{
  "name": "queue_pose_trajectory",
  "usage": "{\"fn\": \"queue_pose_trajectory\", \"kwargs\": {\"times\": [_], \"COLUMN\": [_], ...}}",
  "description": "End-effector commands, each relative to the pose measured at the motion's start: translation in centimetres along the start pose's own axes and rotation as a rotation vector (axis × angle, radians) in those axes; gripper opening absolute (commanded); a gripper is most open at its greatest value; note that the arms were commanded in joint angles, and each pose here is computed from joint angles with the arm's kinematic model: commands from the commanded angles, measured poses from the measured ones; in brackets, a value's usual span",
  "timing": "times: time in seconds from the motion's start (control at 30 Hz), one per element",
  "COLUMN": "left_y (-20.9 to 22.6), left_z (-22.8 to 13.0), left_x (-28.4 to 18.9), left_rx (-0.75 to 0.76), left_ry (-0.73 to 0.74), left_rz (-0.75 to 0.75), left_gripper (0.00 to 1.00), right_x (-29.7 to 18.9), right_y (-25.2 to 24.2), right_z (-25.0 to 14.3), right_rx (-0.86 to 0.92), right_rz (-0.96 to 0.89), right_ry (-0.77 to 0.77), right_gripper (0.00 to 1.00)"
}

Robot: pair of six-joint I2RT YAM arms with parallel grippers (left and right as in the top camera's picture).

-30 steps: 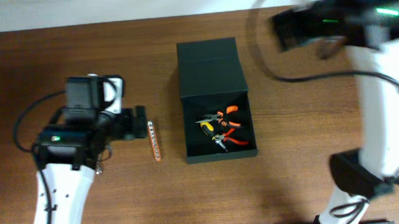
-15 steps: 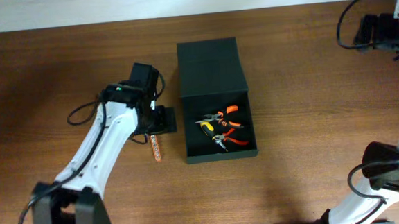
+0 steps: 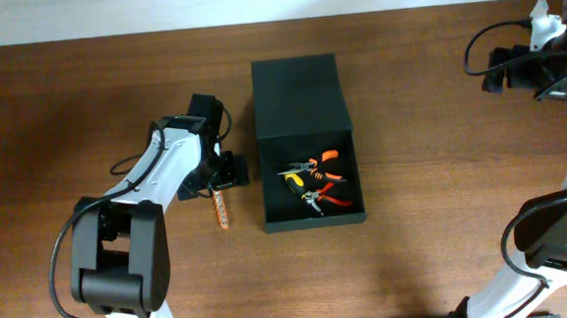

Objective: Pack container
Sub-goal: 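Carry the pliers into the box and release them, then grasp the orange socket rail with the left gripper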

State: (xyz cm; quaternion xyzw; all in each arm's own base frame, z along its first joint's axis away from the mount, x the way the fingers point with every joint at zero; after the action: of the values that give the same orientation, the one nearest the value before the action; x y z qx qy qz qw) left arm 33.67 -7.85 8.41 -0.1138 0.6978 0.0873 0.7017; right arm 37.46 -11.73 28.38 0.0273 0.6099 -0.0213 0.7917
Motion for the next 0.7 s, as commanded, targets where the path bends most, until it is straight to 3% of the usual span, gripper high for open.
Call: {"fn": "queue_pose_trajectory", "kwargs": {"times": [0.0, 0.3, 0.47, 0.67], "left_y": [-0.1, -0.1, -0.4, -0.4], "left_z": [-0.3, -1.2, -2.1, -2.2], "left_x": [2.0, 4.6, 4.5, 4.5], "left_rx": [-0.027, -0.036, -0.042, -0.039], "left_ry": [0.067, 0.175, 0.231, 0.234], "left_rz": [-0.012, -0.011, -0.040, -0.037], "left_gripper": [0.99, 1.00, 0.89, 0.69], "right_x": [-0.3, -0.3, -0.3, -0.3], "right_y": [0.2, 0.2, 0.2, 0.2], "right_z": [0.0, 0.0, -0.1, -0.2], "right_rx": [0.004, 0.004, 0.004, 0.005], "right_rz": [0.013, 0.013, 0.013, 0.015], "right_ry": [-0.012, -0.011, -0.011, -0.003], "right_gripper": [0.99, 0.99, 0.99, 0.99]}}
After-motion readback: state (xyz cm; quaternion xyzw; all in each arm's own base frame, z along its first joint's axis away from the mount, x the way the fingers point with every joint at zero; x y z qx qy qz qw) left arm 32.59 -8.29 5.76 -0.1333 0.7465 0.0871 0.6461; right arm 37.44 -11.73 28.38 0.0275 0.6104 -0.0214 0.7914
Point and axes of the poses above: each gripper's point midway between its finger pads, its own x axis out along the fingers, its own y axis along the line the jaws close on, z = x × y, the point moved 6 cm from there along -x, back along the fingers, and after that the axes turned 8 degrees about -x, right-handed, at the moved point
